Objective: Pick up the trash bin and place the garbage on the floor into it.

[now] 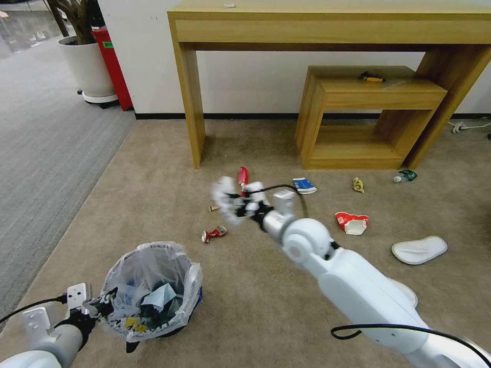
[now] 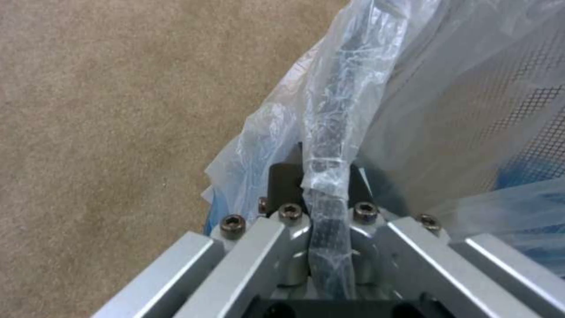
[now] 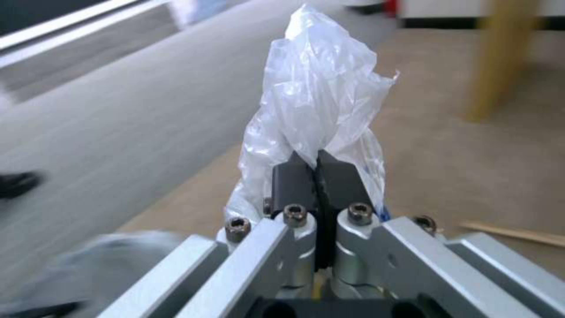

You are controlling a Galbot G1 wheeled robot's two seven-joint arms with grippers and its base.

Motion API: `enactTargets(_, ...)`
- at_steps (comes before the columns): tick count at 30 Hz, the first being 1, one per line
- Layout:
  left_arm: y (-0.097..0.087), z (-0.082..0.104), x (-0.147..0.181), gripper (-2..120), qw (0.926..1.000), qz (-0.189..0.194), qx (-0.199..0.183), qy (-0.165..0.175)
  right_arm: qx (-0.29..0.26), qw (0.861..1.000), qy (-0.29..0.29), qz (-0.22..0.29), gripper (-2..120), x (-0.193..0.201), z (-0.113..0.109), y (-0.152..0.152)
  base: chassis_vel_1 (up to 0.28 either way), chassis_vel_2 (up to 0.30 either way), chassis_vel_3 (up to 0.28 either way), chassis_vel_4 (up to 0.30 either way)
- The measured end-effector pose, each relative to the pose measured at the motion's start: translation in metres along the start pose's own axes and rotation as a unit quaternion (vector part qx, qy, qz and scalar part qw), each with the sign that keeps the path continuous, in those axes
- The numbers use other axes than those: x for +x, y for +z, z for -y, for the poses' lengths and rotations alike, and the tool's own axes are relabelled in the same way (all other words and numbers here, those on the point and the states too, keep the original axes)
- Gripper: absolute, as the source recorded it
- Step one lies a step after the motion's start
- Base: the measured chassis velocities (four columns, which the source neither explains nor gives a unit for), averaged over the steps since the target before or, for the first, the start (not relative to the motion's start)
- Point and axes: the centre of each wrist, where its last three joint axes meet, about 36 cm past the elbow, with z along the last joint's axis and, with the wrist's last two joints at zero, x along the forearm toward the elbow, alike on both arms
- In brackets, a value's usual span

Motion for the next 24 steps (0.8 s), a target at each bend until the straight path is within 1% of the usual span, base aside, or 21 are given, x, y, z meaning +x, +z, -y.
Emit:
enactTargets(1,0.0,0.0,0.0,0,1.0,0.0,0.0,0.0,0.0,1.0,0.0,0.0,0,0.0,0.0,0.0,0.0,0.0,0.0,0.0)
enactTargets(3,0.0,0.002,-0.001,0,1.0,0.0,-0.002,0.0,0.006,0.999,-0.05,-0.009,0,-0.01,-0.034,0.0,0.0,0.0,0.0,0.0)
enactTargets(4,0.0,0.002,-0.001,0,1.0,0.0,-0.002,0.0,0.006,0.999,-0.05,-0.009,0,-0.01,-0.034,0.0,0.0,0.0,0.0,0.0)
enactTargets(5,0.0,0.002,-0.001,0,1.0,0.001,-0.002,0.0,0.008,0.997,-0.071,-0.016,0,-0.014,-0.049,0.003,0.0,0.0,0.0,0.0)
enactTargets(7,0.0,0.003,-0.001,0,1.0,0.002,-0.001,0.0,0.006,0.995,-0.097,-0.033,0,-0.02,-0.072,0.011,0.0,0.0,0.0,0.0)
enactTargets(8,0.0,0.003,-0.001,0,1.0,0.002,-0.001,0.0,0.006,0.995,-0.097,-0.033,0,-0.02,-0.072,0.011,0.0,0.0,0.0,0.0)
enactTargets(11,-0.001,0.003,-0.001,0,1.0,0.003,-0.001,0.0,-0.003,0.99,-0.123,-0.064,0,-0.022,-0.095,0.027,0.0,0.0,0.0,0.0)
enactTargets(12,-0.001,0.003,-0.001,0,1.0,0.003,-0.001,0.0,-0.003,0.99,-0.123,-0.064,0,-0.022,-0.095,0.027,0.0,0.0,0.0,0.0)
enactTargets(13,-0.001,0.004,-0.001,0,1.0,0.004,-0.002,0.0,-0.005,0.988,-0.129,-0.08,0,-0.023,-0.103,0.037,0.0,0.0,0.0,0.0)
enactTargets(14,-0.001,0.004,0.0,0,1.0,0.005,-0.002,0.0,-0.006,0.987,-0.131,-0.088,0,-0.023,-0.106,0.043,0.0,0.0,0.0,0.0)
enactTargets(20,-0.002,0.006,0.001,0,1.0,0.007,-0.001,0.002,-0.01,0.986,-0.125,-0.113,0,-0.022,-0.111,0.06,0.0,0.0,0.0,0.0)
enactTargets(23,-0.003,0.008,0.002,0,1.0,0.009,-0.001,0.005,-0.011,0.986,-0.118,-0.12,14,-0.022,-0.111,0.064,0.0,0.0,0.0,0.0)
enactTargets(24,-0.003,0.008,0.002,0,1.0,0.009,-0.001,0.005,-0.011,0.986,-0.118,-0.12,14,-0.022,-0.111,0.064,0.0,0.0,0.0,0.0)
